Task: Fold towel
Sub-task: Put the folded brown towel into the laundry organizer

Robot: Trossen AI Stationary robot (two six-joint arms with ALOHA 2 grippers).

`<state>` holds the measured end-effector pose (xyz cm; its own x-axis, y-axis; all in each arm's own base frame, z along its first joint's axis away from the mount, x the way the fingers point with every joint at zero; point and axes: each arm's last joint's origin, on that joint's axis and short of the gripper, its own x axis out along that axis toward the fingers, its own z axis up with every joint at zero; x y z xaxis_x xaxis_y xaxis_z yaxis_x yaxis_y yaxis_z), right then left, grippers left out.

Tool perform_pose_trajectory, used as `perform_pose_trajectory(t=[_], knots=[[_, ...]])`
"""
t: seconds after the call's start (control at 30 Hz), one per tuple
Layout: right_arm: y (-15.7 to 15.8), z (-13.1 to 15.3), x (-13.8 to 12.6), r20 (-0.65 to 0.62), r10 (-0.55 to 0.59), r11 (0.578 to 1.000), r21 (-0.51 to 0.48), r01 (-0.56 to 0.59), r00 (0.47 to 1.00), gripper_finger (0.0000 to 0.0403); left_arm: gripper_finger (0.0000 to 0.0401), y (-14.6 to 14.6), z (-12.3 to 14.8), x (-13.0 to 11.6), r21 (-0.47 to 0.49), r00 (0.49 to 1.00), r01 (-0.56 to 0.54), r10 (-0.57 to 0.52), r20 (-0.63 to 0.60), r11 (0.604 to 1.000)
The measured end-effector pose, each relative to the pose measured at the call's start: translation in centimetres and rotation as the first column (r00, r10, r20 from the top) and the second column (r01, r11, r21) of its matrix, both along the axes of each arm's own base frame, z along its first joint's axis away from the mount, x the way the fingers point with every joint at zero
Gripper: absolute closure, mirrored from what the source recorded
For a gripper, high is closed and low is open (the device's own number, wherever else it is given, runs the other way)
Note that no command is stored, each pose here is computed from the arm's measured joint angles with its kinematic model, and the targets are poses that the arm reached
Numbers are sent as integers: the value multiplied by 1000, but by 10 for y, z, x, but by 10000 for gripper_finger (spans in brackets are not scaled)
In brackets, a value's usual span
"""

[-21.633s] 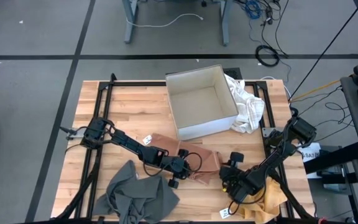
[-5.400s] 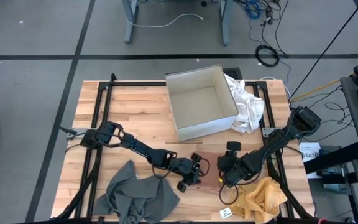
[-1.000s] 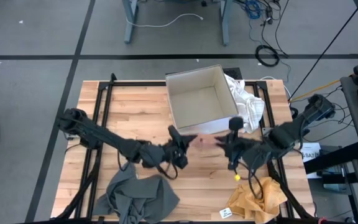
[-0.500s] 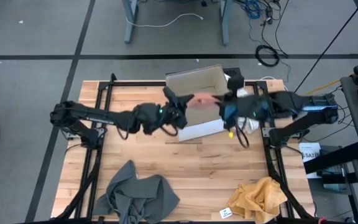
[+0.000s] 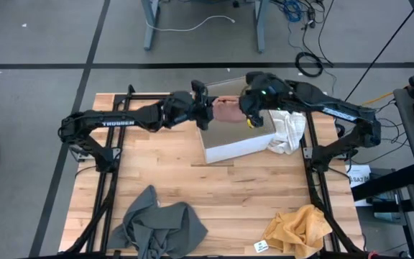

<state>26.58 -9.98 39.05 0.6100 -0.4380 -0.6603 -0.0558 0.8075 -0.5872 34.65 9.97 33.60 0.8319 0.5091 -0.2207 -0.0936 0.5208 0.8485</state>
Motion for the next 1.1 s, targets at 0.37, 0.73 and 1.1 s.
perform_pose_trajectory(t=[0.37,0.73,1.1], knots=[[-59,-37,25,-76,-12,1000,16,13,997,387,385,43,-9,-17,-153,1000,8,-11,-21,988],[-56,-54,19,-46,114,907,412,-85,992,284,358,42,-67,-10,-522,933,124,-278,-228,844],[-52,-59,16,-83,53,857,515,-2,995,200,332,10,-61,2,-561,930,185,-328,-164,806]])
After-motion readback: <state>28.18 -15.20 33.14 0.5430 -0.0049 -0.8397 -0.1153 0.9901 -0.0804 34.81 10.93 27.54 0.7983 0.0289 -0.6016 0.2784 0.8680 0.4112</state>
